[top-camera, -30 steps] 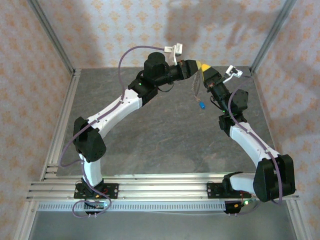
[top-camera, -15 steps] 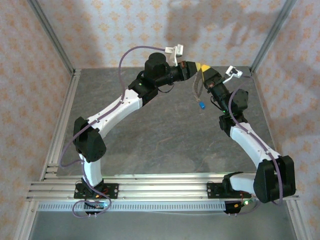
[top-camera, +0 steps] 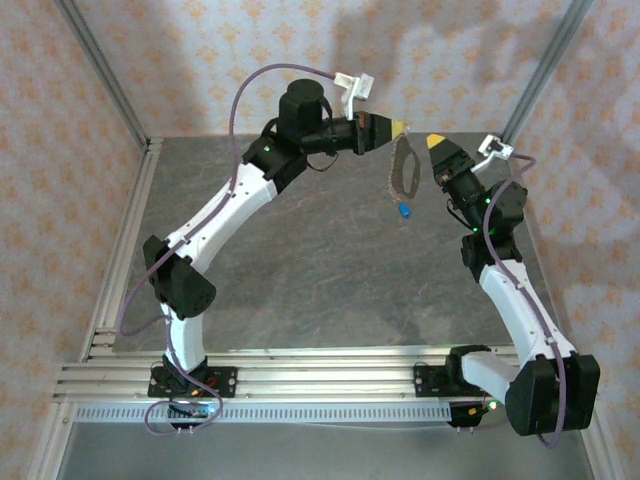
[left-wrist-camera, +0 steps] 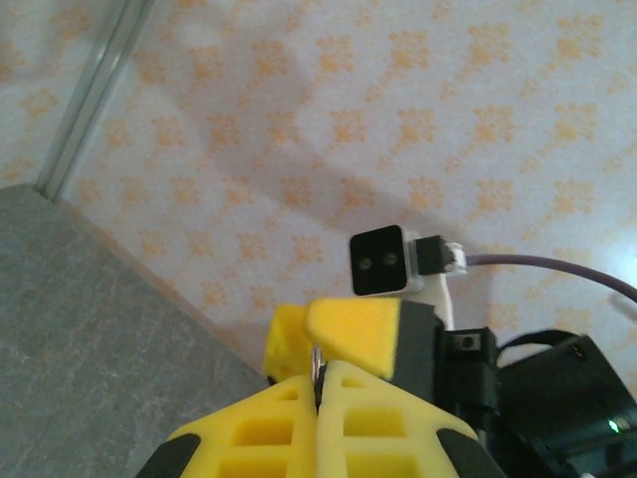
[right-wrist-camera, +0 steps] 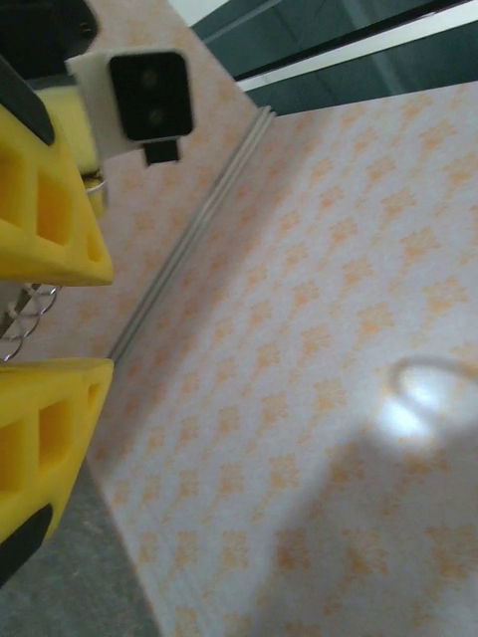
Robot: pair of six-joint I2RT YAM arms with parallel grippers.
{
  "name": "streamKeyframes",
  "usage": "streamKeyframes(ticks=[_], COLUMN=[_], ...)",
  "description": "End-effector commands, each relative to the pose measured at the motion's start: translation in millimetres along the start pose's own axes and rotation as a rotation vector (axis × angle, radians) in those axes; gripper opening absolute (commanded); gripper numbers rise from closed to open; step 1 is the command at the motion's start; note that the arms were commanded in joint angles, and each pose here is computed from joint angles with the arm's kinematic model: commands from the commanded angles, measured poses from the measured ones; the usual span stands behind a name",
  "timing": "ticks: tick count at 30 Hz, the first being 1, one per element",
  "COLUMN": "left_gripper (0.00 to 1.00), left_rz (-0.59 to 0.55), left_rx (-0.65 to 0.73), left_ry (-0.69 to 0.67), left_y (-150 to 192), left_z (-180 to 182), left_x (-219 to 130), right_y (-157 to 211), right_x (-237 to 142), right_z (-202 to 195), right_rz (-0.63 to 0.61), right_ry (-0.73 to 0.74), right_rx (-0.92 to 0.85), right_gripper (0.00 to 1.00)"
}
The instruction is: Put the keys on the keyring
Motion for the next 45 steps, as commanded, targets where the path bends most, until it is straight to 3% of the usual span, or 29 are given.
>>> streamKeyframes(ticks=[1,10,28,38,45], left_gripper=[0.00,0.00,0.00,0.00,0.00], left_rz=[0.092,0.130,0.094,0.079,0.059], left_rx=[0.067,0.083,0.052,0.054,0.036], left_ry=[0.101,0.134,0.151,0.144,0.123], left_y=[10,12,5,2,-2], left_z=[-6,-7,-7,-8,-6], left_x=[-2,-3,1,0,1], right_y=[9,15,34,38,37], right_x=[1,-1,21,18,18], right_z=[27,50,35,29,26], right_rz=[0.101,0.147,0.187,0.189,0.171], right_ry=[-0.080,-0.182,-0.186,-0.172,-0.175], right_rx=[-0.085,-0.108,-0.037,-0.030,-0.019], right_gripper=[0.24,0.29,0.28,0.01,0.00])
Point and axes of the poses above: each hand's point on the last joint's axis, 136 mm out from that joint toward the fingers, its own x axis out along the fingers, its own z axis along the line the jaws close on, y = z × x, the point moved 3 cm from there along -x, back along the fingers, and after that the axes turned 12 degrees about x, right-handed, at the moved point
